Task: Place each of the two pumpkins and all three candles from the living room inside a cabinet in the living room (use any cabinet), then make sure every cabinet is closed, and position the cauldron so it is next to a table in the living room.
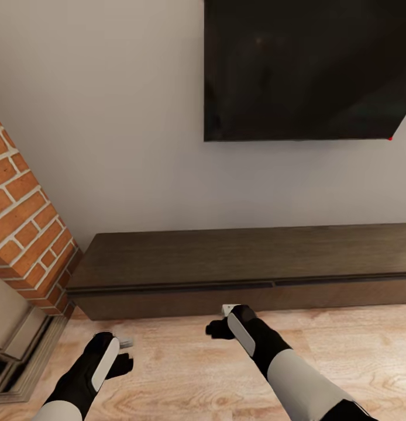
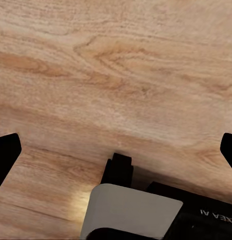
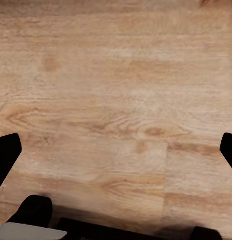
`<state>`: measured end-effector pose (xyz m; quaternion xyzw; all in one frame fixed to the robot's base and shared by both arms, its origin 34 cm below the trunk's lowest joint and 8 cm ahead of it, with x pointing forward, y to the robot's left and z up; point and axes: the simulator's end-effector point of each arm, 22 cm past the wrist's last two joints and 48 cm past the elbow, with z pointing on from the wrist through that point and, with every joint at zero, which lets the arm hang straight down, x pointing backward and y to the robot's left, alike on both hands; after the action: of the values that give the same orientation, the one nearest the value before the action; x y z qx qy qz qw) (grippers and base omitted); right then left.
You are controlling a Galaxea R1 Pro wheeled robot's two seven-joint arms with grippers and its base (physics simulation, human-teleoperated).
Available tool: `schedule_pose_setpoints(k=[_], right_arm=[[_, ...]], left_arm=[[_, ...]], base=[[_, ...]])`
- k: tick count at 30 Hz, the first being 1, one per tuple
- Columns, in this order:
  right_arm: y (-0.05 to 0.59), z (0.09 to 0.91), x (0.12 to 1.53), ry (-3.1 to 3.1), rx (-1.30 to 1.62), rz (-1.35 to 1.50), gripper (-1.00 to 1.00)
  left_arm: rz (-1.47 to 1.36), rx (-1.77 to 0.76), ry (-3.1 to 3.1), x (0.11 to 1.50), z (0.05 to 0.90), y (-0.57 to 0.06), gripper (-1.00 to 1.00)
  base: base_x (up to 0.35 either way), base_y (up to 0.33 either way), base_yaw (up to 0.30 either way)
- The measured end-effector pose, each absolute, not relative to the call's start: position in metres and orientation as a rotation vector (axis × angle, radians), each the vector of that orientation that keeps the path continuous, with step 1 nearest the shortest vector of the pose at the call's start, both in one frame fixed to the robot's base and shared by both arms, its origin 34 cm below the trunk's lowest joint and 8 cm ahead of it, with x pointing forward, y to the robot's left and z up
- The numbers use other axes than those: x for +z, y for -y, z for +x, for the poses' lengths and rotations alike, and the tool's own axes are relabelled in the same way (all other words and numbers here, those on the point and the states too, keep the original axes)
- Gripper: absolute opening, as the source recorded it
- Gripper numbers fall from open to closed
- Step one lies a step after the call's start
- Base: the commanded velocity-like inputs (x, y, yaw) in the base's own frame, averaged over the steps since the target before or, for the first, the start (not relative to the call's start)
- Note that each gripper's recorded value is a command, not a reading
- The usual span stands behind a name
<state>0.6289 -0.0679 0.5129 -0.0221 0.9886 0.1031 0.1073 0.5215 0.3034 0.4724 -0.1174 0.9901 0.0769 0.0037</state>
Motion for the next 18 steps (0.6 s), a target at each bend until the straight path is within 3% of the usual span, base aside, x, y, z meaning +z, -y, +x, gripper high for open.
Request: schedule_pose_setpoints(k=[18], right_arm=[[0.155,0.519,0.442,-3.021,0.016,0.242,1.00]], left_arm=[[-0.264,0.512,-3.132,0.419,0.400,-0.325,1.00]], base=[[0.000,0.000,0.000]])
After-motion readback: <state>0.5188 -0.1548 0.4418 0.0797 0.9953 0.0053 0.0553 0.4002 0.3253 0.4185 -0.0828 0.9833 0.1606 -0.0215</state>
